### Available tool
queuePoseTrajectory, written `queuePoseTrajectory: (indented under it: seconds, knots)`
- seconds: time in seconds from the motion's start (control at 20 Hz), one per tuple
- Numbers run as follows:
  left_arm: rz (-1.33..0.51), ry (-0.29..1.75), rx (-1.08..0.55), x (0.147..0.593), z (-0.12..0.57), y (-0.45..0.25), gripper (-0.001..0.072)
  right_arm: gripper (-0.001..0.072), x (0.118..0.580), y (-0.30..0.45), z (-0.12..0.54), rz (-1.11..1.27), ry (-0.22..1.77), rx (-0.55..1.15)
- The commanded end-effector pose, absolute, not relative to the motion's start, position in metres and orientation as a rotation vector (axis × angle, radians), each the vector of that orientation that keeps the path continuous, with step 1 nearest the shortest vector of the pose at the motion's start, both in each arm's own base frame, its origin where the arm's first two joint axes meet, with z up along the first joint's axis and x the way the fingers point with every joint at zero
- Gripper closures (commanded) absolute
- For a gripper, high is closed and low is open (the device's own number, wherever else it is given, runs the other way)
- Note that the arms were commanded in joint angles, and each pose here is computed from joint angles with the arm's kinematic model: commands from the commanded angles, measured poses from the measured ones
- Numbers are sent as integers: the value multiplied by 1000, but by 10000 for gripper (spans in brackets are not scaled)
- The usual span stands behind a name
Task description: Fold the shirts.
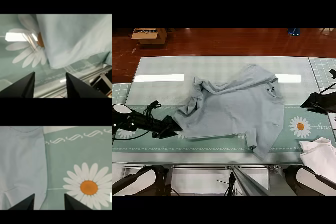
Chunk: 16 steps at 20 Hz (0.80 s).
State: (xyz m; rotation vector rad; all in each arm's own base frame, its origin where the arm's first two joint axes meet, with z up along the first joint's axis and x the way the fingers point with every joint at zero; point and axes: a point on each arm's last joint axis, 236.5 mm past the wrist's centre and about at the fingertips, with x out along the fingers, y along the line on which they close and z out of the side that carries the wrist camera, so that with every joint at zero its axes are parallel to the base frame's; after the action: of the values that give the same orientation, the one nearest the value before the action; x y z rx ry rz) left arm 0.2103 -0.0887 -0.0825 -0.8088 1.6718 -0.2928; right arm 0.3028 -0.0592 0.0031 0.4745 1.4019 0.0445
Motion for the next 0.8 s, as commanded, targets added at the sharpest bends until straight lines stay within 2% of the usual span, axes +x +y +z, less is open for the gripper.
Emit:
queuePoseTrajectory:
  seconds: [0.0,0.25,0.45,0.5,0.6,0.65,0.75]
  knots:
    - [-274,1624,-774,218,-97,-102,235,245,309,-44,4,96,1363,535]
    - [-279,1457,-844,261,-91,-133,235,245,318,-30,13,146,1321,594]
    - [-296,1515,-835,251,-100,-142,236,245,322,-32,13,143,1302,586]
    - [-294,1526,-838,249,-103,-142,255,245,322,-32,13,143,1304,586]
    - [-315,1540,-826,246,-105,-143,613,244,321,-32,13,147,1305,582]
    - [-336,1546,-816,244,-104,-145,690,245,320,-33,12,147,1309,572]
    - [-379,1565,-796,237,-101,-148,689,244,309,-50,2,95,1355,492]
